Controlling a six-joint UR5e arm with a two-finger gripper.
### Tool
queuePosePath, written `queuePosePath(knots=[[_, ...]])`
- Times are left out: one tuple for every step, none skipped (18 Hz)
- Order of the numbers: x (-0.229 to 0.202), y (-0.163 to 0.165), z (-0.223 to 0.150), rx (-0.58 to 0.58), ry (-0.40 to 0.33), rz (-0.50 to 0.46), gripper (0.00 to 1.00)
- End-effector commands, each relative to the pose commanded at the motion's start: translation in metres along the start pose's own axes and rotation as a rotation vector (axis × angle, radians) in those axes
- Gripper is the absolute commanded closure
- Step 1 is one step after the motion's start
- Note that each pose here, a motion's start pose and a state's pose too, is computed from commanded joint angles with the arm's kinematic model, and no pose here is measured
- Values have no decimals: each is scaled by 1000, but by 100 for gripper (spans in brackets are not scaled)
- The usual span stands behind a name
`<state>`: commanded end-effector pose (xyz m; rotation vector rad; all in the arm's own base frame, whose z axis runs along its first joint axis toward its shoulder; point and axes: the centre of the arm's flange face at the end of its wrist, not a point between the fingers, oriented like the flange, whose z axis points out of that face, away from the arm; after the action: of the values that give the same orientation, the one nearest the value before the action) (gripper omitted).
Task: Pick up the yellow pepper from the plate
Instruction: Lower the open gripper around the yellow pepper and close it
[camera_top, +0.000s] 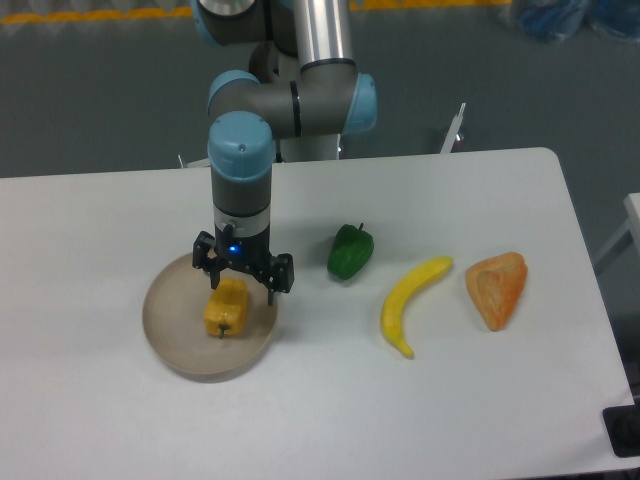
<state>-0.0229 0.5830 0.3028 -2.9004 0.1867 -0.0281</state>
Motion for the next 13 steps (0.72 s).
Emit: queuePosePath(knots=[[0,2,5,-10,4,1,0],[1,2,9,-15,7,1,0],[2,1,10,-16,7,3,0],[1,1,11,-18,9,3,0],[2,1,12,-20,9,4,0],[5,1,15,-24,13,10,0],[6,1,20,-30,15,10,0],[7,1,22,-34,17,12,0],[6,1,25,-37,19,11,0],[11,0,31,-43,22,21,0],[14,0,36,-50,26,28,0],[15,-1,36,-49,26,28,0],[14,-2,38,-50,26,29,0]])
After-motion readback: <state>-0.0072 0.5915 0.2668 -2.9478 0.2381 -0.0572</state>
